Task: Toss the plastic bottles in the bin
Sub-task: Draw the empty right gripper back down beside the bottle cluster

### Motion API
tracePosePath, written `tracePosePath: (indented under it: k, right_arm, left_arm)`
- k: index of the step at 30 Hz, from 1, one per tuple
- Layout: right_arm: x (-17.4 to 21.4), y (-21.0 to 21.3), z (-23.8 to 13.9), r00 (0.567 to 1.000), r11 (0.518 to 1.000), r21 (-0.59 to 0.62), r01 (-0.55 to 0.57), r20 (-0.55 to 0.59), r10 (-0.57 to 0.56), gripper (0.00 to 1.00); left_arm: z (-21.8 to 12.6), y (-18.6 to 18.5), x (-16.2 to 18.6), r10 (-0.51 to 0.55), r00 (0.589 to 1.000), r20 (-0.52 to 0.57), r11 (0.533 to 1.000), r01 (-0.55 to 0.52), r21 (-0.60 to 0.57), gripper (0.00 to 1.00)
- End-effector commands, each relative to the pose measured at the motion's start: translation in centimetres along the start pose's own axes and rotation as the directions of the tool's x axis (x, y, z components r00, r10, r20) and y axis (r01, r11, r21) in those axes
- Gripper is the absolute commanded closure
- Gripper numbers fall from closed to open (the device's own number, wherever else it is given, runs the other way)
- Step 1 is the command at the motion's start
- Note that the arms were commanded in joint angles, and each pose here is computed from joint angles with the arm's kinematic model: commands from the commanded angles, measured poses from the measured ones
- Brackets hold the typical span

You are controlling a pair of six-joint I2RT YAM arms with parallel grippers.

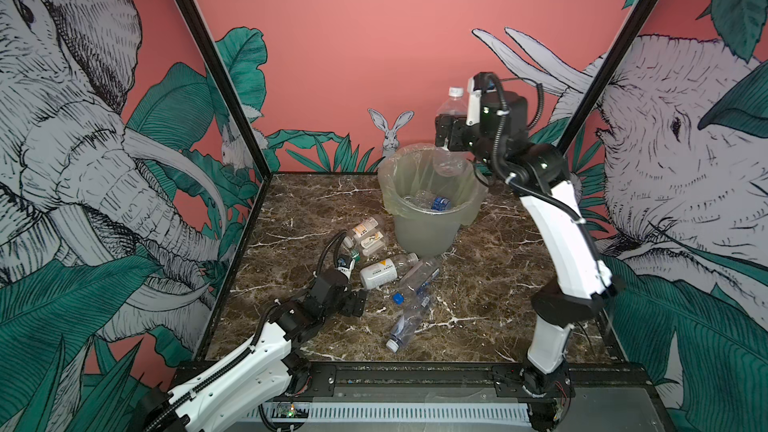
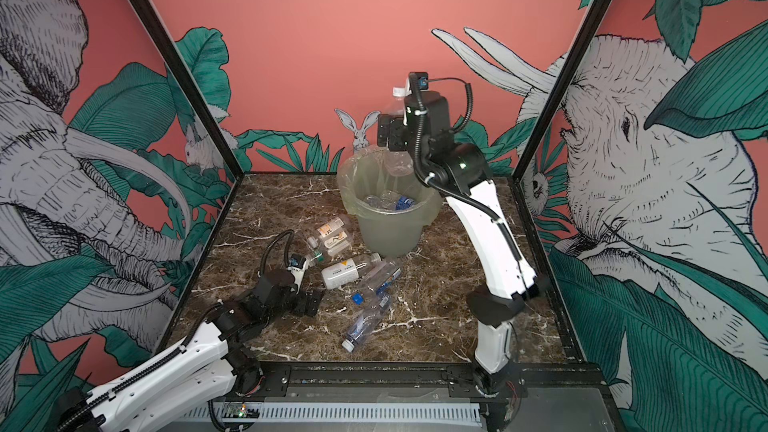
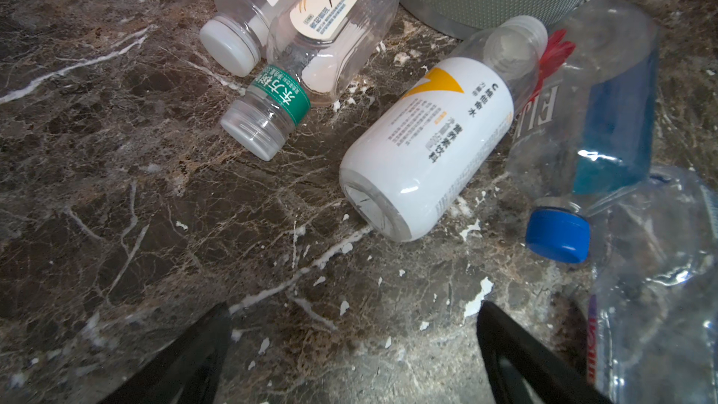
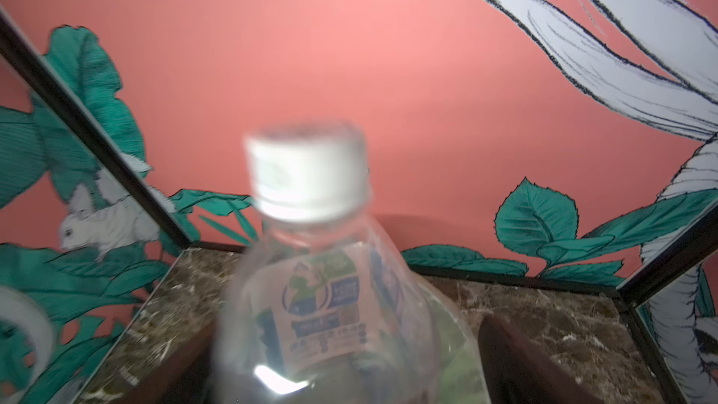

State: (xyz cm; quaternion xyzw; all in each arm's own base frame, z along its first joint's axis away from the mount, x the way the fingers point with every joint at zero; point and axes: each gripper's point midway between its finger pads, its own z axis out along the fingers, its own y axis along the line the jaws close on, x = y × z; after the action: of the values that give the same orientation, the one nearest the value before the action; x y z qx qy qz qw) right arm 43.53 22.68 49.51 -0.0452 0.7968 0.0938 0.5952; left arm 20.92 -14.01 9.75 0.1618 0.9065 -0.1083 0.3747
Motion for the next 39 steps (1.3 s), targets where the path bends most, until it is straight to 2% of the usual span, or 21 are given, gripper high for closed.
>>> tracePosePath:
  k: [1, 5, 10, 19, 24, 27, 30, 35, 39]
  right_arm:
    - [-1.1, -2.6, -2.8, 1.0, 0.998, 0.065, 0.019, -0.004, -0.019, 0.01]
    - [-2.0, -2.3, -4.7, 0.999, 1.0, 0.005, 0.014, 0.046, -0.014, 0.01]
    - [0.0, -3.2, -7.6, 0.999, 0.999, -0.034, -0.004, 0.041, 0.006, 0.01]
    - [7.8, -5.7, -10.4, 1.0, 0.999, -0.032, -0.011, -0.029, 0.01, 0.01]
    - [14.5, -7.3, -10.9, 0.993, 0.999, -0.013, -0.047, -0.109, 0.046, 0.01]
    - [20.0, -7.5, -10.5, 0.984, 0.996, -0.035, -0.076, -0.165, 0.07, 0.01]
    - [24.3, -8.6, -10.8, 0.968, 0.996, -0.004, -0.091, -0.234, 0.088, 0.01]
    - [32.0, -10.4, -11.5, 0.903, 0.996, 0.065, -0.053, -0.424, 0.075, 0.01]
    - [36.9, -11.8, -12.4, 0.852, 0.993, 0.111, -0.031, -0.516, 0.084, 0.01]
  left_arm:
    - [0.0, 0.0, 0.0, 0.005, 1.0, 0.008, 1.0, -0.005, 0.002, 0.0]
    - [-0.3, 0.2, -0.1, -0.001, 1.0, 0.026, 1.0, 0.001, -0.001, 0.0]
    - [-0.6, 0.2, -0.1, -0.004, 0.999, 0.043, 1.0, 0.004, 0.005, 0.0]
    - [-0.3, -0.3, -0.1, 0.004, 1.0, 0.03, 1.0, -0.005, 0.025, 0.0]
    - [-0.3, -0.4, -0.1, 0.01, 1.0, 0.028, 0.999, -0.011, 0.032, 0.01]
    - [-0.3, -0.5, -0.1, 0.01, 1.0, 0.026, 0.999, -0.011, 0.039, 0.01]
    - [-0.2, -0.8, -0.2, 0.016, 1.0, 0.026, 0.999, -0.017, 0.051, 0.01]
    - [-0.1, -1.2, 0.0, 0.006, 1.0, -0.005, 0.998, -0.006, 0.07, 0.01]
    - [-0.3, -1.8, -0.4, -0.001, 1.0, -0.018, 0.996, 0.002, 0.091, 0.01]
